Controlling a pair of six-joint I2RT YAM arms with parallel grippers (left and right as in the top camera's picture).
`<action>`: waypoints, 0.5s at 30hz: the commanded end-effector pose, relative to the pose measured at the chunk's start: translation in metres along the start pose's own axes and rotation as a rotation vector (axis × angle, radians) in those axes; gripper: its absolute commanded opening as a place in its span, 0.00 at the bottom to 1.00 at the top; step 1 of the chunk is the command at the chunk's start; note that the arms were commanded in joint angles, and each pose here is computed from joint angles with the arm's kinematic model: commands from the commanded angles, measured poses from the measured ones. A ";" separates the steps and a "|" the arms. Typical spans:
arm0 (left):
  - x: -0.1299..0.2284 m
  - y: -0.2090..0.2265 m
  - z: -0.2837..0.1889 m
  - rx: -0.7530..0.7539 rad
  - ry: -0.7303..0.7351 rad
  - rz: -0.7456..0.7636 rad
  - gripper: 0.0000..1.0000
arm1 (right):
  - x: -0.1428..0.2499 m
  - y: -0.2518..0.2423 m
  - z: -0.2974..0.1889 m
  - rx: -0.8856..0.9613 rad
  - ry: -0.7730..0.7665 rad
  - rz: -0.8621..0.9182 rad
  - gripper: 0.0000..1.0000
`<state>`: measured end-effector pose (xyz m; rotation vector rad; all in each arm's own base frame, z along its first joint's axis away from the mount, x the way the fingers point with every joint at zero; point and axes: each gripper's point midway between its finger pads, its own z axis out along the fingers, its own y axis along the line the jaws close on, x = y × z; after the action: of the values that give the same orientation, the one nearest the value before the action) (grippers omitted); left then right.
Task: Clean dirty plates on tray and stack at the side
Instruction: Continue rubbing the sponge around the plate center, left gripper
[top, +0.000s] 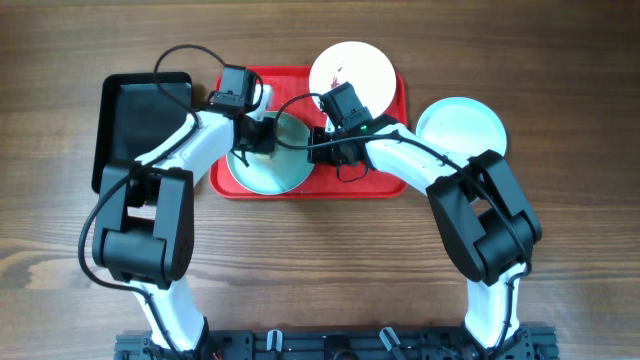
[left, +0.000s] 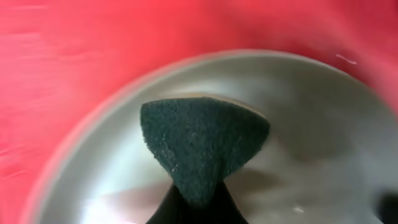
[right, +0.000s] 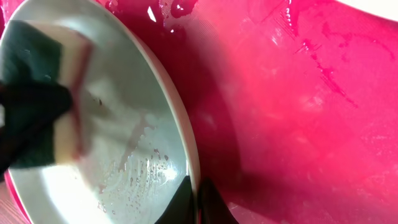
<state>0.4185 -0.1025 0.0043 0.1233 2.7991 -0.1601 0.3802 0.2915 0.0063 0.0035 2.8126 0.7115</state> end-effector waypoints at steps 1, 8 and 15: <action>0.035 0.054 0.011 -0.296 0.084 -0.192 0.04 | 0.003 0.003 0.006 -0.010 0.019 -0.028 0.04; 0.092 0.018 0.004 -0.135 0.346 -0.142 0.04 | 0.003 0.003 0.006 -0.010 0.019 -0.028 0.04; 0.101 -0.065 -0.005 0.328 0.380 0.151 0.04 | 0.003 0.003 0.006 -0.010 0.021 -0.027 0.04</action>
<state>0.3521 -0.1104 0.0021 0.1891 3.0702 -0.2422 0.3782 0.2916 0.0057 -0.0181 2.8179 0.7102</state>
